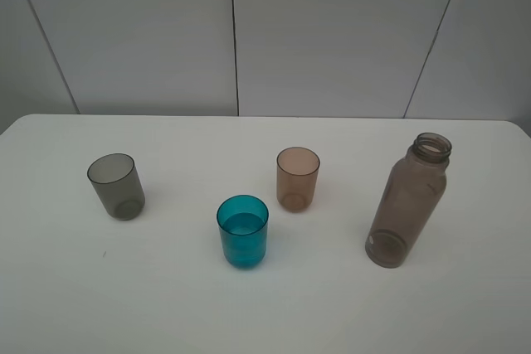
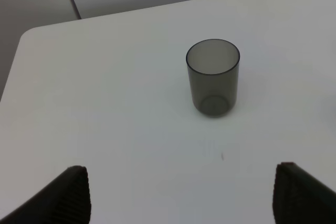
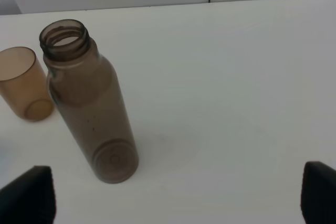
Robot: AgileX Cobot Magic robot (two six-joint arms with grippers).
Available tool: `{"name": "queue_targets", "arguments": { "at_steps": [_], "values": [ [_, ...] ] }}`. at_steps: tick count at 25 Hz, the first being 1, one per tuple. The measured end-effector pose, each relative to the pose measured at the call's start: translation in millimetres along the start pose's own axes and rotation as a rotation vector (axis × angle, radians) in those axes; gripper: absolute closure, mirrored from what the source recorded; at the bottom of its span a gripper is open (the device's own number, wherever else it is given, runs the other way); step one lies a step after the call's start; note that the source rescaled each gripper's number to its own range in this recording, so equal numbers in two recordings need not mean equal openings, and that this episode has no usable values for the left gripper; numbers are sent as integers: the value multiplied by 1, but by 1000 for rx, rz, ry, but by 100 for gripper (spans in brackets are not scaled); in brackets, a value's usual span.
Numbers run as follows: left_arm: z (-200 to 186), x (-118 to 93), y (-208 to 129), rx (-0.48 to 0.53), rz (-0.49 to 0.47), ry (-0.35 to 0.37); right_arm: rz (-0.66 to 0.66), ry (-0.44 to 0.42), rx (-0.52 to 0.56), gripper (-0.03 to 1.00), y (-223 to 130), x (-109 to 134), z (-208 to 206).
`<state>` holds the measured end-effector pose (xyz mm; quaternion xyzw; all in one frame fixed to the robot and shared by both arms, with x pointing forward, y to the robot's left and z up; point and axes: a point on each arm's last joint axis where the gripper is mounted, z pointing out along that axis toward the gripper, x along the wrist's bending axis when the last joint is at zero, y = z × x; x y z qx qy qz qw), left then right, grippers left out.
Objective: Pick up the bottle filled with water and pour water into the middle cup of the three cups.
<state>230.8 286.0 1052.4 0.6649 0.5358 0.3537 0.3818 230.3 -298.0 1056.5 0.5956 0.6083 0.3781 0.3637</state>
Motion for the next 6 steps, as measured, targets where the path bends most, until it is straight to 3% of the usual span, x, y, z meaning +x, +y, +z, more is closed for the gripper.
{"name": "queue_targets", "arguments": {
  "at_steps": [6],
  "values": [
    [0, 0, 0, 0, 0, 0, 0, 0, 0, -3, 0, 0, 0]
  ]
}}
